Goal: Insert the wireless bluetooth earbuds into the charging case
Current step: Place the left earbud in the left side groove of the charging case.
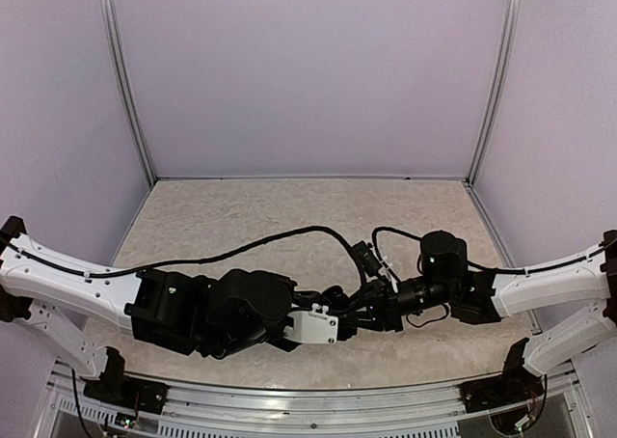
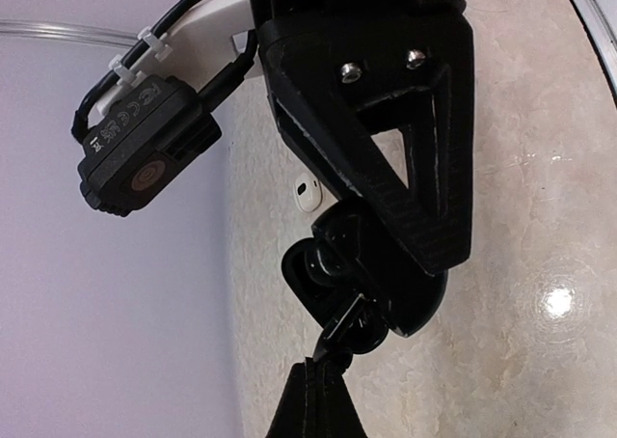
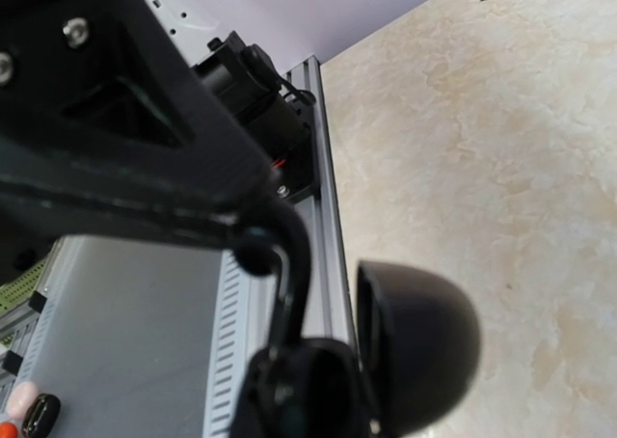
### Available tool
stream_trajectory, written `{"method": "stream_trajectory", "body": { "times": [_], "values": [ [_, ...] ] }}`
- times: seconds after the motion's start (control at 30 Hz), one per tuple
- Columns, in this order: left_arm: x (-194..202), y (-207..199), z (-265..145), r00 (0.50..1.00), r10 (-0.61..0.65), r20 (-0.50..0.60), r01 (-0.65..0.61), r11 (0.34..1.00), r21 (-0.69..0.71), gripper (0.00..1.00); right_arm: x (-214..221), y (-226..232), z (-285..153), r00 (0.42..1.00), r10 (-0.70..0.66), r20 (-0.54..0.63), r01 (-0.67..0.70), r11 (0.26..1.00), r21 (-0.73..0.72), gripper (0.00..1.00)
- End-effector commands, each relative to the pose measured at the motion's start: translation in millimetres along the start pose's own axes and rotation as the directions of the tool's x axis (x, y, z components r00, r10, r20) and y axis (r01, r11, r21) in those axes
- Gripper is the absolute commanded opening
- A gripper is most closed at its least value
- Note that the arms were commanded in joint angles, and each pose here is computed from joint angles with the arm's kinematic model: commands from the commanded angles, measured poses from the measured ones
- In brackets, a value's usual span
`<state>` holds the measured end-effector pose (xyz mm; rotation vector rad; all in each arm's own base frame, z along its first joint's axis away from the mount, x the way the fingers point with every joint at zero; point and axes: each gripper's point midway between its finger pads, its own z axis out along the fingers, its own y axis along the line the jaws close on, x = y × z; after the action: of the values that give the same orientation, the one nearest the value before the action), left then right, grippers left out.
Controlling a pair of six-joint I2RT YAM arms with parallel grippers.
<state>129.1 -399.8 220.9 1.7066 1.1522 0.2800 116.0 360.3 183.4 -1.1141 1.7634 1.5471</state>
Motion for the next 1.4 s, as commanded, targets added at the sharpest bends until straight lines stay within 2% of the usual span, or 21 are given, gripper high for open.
{"method": "stream_trajectory", "body": {
  "times": [0.0, 1.1, 1.37],
  "values": [
    [-14.3, -1.6, -5.0, 0.998, -0.003, 0.056, 0.001, 1.000, 0.024, 0.00, -17.1, 11.0, 0.7, 0.998, -0.045, 0.047, 0.046, 0.999, -0.026, 0.00],
    [-4.0, 3.1, 1.6, 1.000, -0.009, -0.015, 0.009, 1.000, -0.015, 0.00, -16.2, 23.2, 2.6, 0.996, -0.084, 0.040, 0.087, 0.994, -0.065, 0.00],
    [-15.8, -1.7, -9.3, 0.999, 0.020, 0.045, -0.020, 1.000, 0.003, 0.00, -14.0, 14.5, 4.8, 0.998, -0.053, 0.030, 0.054, 0.998, -0.029, 0.00]
  ]
}}
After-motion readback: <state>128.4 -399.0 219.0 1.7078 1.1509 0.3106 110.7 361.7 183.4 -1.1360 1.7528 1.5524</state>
